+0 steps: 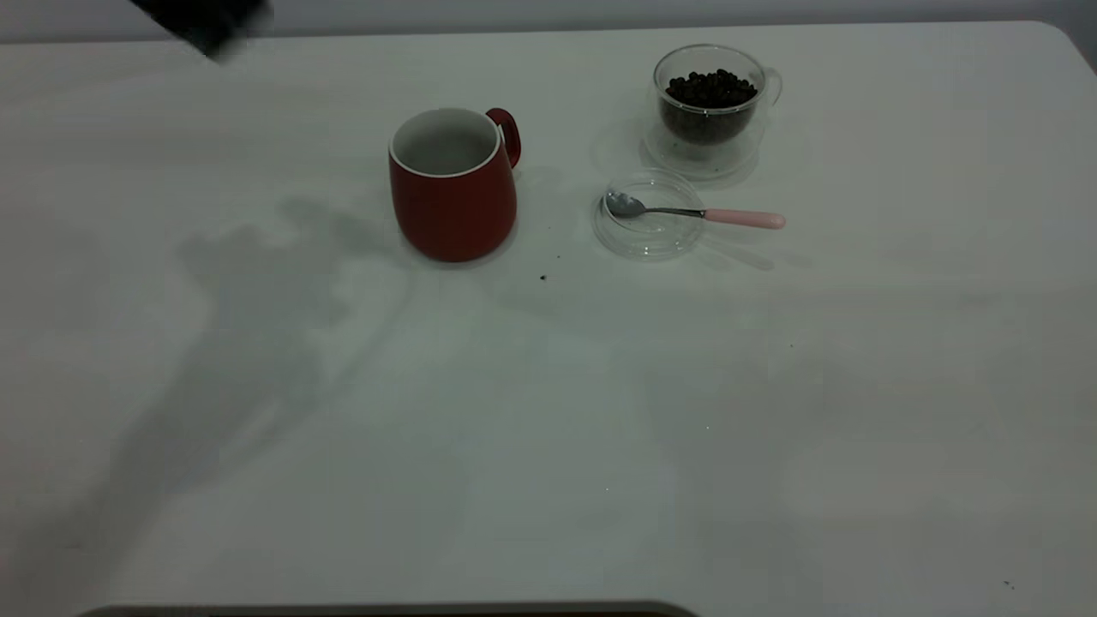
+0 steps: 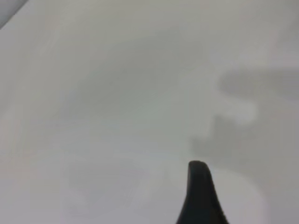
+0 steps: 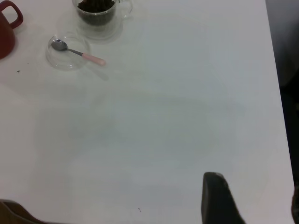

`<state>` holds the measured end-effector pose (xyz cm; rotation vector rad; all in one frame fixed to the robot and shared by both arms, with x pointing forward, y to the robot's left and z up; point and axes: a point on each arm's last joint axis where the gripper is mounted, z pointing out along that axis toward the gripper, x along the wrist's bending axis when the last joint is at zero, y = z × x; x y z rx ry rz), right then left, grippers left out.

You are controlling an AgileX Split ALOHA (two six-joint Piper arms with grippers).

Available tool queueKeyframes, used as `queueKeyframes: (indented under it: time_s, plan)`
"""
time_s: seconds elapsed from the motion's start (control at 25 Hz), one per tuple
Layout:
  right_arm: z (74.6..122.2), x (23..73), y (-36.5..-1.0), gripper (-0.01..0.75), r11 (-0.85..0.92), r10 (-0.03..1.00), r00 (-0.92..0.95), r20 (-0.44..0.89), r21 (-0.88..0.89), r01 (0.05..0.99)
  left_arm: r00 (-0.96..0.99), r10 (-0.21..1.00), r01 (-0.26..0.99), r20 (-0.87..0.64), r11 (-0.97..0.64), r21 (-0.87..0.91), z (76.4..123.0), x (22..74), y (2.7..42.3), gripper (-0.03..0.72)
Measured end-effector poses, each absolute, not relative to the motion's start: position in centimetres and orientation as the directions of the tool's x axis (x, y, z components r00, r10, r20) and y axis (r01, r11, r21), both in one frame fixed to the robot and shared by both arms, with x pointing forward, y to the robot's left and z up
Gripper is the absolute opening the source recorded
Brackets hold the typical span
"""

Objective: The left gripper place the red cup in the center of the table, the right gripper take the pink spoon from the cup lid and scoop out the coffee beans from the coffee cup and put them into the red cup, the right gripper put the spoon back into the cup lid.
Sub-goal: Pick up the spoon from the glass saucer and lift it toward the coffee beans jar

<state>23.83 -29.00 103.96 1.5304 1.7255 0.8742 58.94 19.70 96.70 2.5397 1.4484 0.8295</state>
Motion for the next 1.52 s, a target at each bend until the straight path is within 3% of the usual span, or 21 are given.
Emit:
queueKeyframes:
  time_s: [0.32, 0.56, 0.8, 1.16, 1.52]
  plan:
    - [104.0, 23.8, -29.0, 0.413, 0.091, 0.994, -0.095, -0.046, 0.829, 0.551, 0.105, 0.893, 0.846, 0.437, -0.311, 0.432, 108.2, 52.5, 25.3, 0.588]
    - [104.0, 23.8, -29.0, 0.413, 0.091, 0.994, -0.095, -0.046, 0.829, 0.551, 0.065, 0.92, 0.83, 0.387, -0.265, 0.491, 113.6, 46.1, 27.2, 0.588]
    - [104.0, 23.8, -29.0, 0.413, 0.091, 0.994, -0.095, -0.046, 0.829, 0.551, 0.048, 0.947, 0.838, 0.317, -0.211, 0.504, 116.0, 40.5, 28.6, 0.588]
    - [104.0, 23.8, -29.0, 0.413, 0.091, 0.994, -0.095, -0.046, 0.829, 0.551, 0.042, 0.986, 0.66, 0.159, -0.147, 0.737, 119.4, 31.8, 30.5, 0.588]
    - [104.0, 23.8, -29.0, 0.413, 0.091, 0.994, -0.095, -0.046, 0.829, 0.551, 0.313, 0.949, 0.514, 0.049, -0.212, 0.831, 118.5, 25.0, 30.0, 0.588]
